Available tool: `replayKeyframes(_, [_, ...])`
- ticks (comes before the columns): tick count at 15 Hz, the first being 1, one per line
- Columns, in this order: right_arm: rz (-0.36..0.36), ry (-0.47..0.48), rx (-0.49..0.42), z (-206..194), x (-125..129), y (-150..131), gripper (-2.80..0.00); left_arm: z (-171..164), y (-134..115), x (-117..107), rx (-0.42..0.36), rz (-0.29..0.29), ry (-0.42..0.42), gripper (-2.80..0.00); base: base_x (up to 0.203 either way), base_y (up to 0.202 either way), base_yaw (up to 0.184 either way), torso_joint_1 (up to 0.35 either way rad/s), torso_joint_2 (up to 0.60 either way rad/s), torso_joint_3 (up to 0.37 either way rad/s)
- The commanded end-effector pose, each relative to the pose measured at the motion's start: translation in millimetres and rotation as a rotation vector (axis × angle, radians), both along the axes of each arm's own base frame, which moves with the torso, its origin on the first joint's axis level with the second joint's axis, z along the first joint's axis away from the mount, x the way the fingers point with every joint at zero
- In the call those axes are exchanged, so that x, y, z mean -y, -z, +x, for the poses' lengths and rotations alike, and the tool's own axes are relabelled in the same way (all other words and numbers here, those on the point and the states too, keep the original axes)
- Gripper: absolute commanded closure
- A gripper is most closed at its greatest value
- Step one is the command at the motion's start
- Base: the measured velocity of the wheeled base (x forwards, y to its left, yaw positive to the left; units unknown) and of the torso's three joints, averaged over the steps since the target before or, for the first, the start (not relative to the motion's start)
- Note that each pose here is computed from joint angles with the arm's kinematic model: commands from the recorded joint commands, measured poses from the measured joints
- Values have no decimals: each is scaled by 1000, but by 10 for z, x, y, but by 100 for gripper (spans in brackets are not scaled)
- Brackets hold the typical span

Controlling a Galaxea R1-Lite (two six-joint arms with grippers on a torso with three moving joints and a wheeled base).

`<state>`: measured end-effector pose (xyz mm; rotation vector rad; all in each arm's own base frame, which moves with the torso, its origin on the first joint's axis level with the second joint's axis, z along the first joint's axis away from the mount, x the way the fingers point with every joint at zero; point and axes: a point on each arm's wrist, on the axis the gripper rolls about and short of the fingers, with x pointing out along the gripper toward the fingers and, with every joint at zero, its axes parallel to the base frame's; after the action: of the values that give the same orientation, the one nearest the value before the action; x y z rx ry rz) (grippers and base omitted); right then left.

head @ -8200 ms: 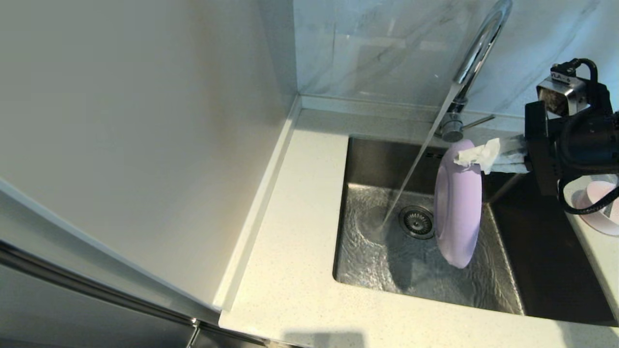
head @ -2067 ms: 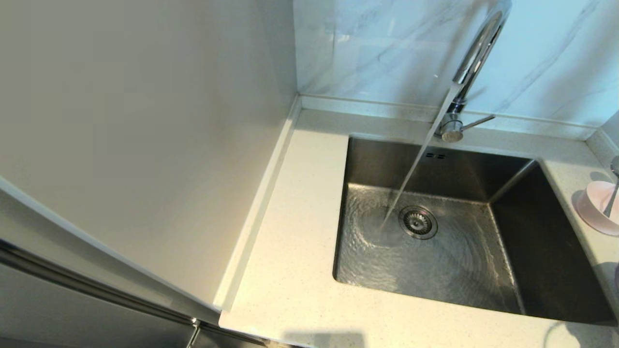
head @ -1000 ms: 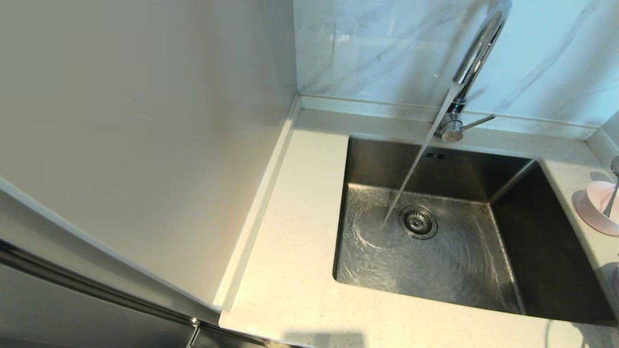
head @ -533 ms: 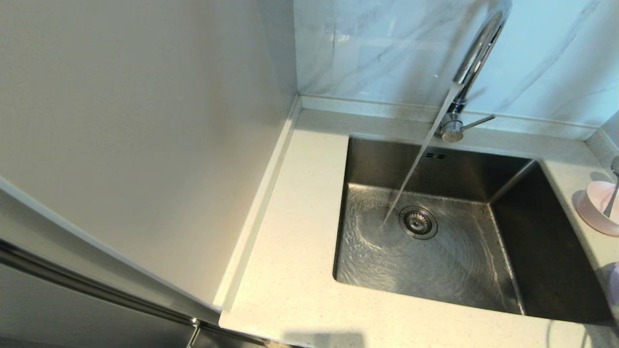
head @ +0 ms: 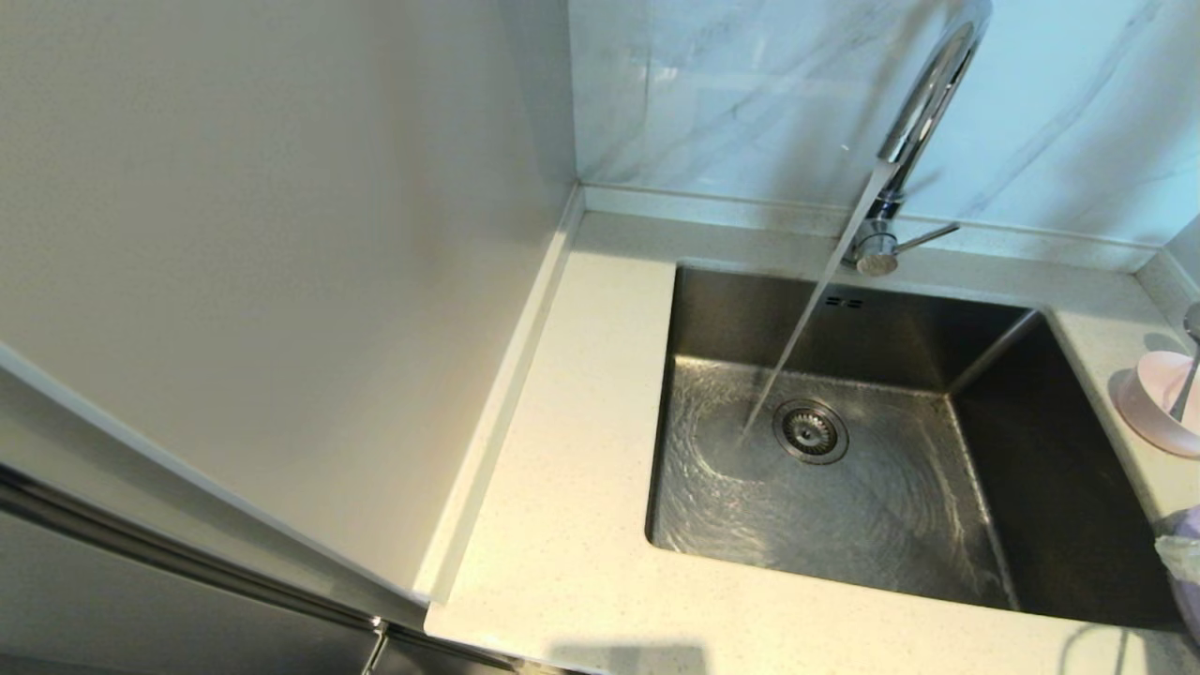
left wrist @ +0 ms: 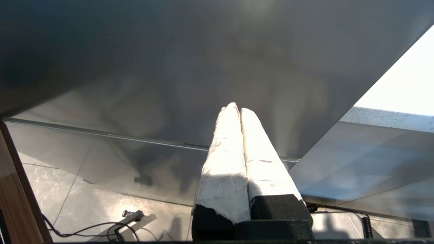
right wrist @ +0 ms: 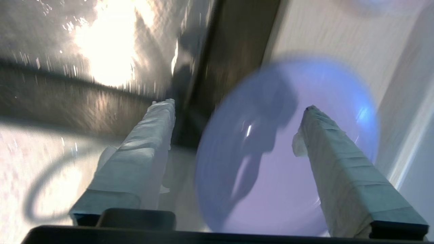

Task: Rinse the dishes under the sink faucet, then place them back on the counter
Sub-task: Place the plate on the table

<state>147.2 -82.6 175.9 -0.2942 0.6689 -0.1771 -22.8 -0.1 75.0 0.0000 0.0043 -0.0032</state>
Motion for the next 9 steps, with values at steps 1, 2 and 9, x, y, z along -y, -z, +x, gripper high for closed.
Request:
replayKeyframes(1, [-102, -89, 192, -17, -32, -185, -280, 0, 0, 0, 0, 0, 0, 0, 0, 0, 0, 0, 0, 0])
replayKeyframes(2, [-126, -103, 213, 8, -23, -257, -280, 0, 0, 0, 0, 0, 0, 0, 0, 0, 0, 0, 0, 0])
replayKeyframes(9, [-39, -110, 113, 121, -28, -909, -280, 0, 0, 0, 0, 0, 1, 0, 0, 0, 0, 0, 0, 0])
